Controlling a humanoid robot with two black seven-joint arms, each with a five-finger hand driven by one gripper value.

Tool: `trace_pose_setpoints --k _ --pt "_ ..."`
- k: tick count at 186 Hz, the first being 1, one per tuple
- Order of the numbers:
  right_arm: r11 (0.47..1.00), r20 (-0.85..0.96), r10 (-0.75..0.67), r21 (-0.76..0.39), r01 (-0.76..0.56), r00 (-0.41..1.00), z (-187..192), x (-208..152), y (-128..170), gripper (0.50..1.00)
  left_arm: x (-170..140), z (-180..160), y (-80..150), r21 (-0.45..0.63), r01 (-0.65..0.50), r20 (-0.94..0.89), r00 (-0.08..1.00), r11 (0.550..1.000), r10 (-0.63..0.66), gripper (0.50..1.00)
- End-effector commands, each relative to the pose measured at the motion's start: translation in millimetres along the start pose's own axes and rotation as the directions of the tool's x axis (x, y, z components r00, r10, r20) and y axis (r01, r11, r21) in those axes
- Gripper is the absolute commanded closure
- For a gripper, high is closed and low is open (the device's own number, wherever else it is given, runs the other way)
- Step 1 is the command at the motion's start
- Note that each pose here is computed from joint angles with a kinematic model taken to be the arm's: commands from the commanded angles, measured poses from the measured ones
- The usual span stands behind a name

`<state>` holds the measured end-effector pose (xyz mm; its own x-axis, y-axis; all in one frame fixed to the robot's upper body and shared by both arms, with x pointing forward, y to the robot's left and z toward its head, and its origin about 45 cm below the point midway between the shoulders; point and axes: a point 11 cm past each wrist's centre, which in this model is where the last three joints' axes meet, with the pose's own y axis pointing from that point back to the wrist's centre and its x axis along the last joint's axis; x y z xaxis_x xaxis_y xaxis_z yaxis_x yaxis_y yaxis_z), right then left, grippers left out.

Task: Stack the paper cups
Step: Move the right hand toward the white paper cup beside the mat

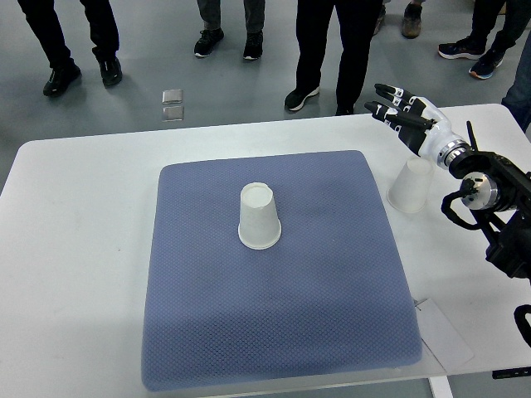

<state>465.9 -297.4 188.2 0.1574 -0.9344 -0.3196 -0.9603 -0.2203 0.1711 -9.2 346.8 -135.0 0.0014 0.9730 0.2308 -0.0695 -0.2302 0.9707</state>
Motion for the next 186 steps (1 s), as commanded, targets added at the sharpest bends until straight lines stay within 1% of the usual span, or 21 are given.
trace_pose_setpoints --k 1,79,159,175,186 --pt "1.0 -0.001 0.002 0.001 -0.002 1.0 -0.6 0.8 0.2 0.587 0.2 0.0 0.0 0.0 -0.001 0.0 1.0 1.0 0.001 0.5" --pt "1.0 -0.013 0.016 0.023 -0.015 1.0 -13.5 3.1 -2.6 0.589 0.2 0.0 0.0 0.0 -0.001 0.0 1.0 1.0 0.001 0.5" --pt "0.999 -0.023 0.009 0.033 -0.009 1.0 -15.5 2.1 -3.2 0.589 0.2 0.0 0.0 0.0 -0.001 0.0 1.0 1.0 0.001 0.5" --pt "0.999 -0.044 0.009 0.036 -0.008 0.999 -18.2 2.5 -2.6 0.609 0.2 0.0 0.0 0.0 -0.001 0.0 1.0 1.0 0.001 0.5" --pt "0.999 -0.069 0.007 0.038 -0.004 0.998 -23.8 9.5 0.9 0.611 0.2 0.0 0.0 0.0 -0.001 0.0 1.0 1.0 0.001 0.5"
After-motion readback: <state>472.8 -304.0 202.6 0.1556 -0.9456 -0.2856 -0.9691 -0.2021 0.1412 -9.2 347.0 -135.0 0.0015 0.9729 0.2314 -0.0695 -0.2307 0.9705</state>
